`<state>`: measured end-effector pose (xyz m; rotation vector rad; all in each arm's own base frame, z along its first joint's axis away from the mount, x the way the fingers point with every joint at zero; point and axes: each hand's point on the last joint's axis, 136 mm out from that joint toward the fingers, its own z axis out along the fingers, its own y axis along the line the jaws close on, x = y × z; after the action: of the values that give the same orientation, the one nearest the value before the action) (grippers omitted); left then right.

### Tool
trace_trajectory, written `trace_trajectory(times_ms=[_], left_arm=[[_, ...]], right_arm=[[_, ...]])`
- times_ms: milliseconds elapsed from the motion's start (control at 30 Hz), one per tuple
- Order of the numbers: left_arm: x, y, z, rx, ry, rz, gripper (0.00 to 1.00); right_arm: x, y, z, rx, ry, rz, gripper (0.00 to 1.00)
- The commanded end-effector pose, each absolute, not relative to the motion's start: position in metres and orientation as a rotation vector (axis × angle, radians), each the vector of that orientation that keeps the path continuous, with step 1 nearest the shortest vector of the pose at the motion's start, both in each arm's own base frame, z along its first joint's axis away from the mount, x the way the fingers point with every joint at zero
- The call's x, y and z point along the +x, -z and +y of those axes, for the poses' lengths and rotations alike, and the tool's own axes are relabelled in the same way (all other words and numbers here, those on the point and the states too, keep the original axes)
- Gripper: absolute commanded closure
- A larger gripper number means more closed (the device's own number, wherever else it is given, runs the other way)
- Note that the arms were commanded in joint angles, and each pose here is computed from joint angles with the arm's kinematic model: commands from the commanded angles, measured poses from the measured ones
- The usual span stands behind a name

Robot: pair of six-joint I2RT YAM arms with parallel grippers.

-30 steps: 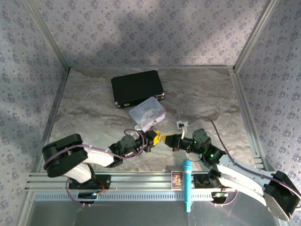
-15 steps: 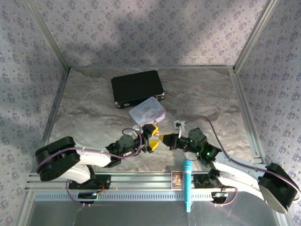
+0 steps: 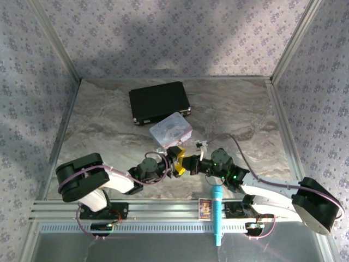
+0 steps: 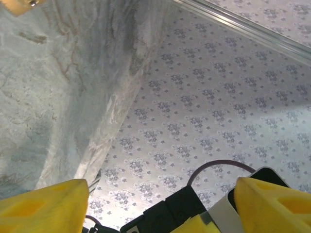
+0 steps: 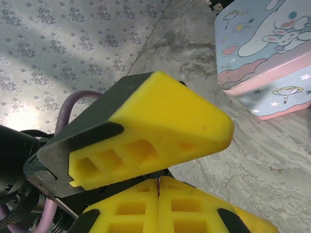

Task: Unlock the padlock with the key

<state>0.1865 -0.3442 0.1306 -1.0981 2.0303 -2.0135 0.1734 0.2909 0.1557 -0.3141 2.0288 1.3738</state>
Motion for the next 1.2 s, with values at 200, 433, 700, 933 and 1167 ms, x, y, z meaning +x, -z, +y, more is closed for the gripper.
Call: trace_trajectory(times_ms=[200,433,700,933,1167], left_arm=[[0.191,-0.146,-0.333,-1.106,2.063,1.936,0.53],[0.190,-0.150,-0.340,-1.084,2.098,1.935,0.54],[0.188,-0.154,-0.342,-1.074,2.105,1.940,0.29],[0.190,-0.159,-0.340,-1.075,2.122,1.914,0.46],[0.189,-0.151,-0.332,-1.086,2.046,1.955,0.68]], right_arm=[[0.172,-0.160,0.275,-0.289,-1.337,2.007,1.00],[0.173,-0.160,0.273,-0.283,-1.332,2.000,1.00],[0.178,-0.166,0.277,-0.281,-1.338,1.977,1.00],[0.175,-0.159,0.286,-0.300,-1.365,1.995,1.00],[0.174,-0.159,0.277,-0.296,-1.341,2.003,1.00]])
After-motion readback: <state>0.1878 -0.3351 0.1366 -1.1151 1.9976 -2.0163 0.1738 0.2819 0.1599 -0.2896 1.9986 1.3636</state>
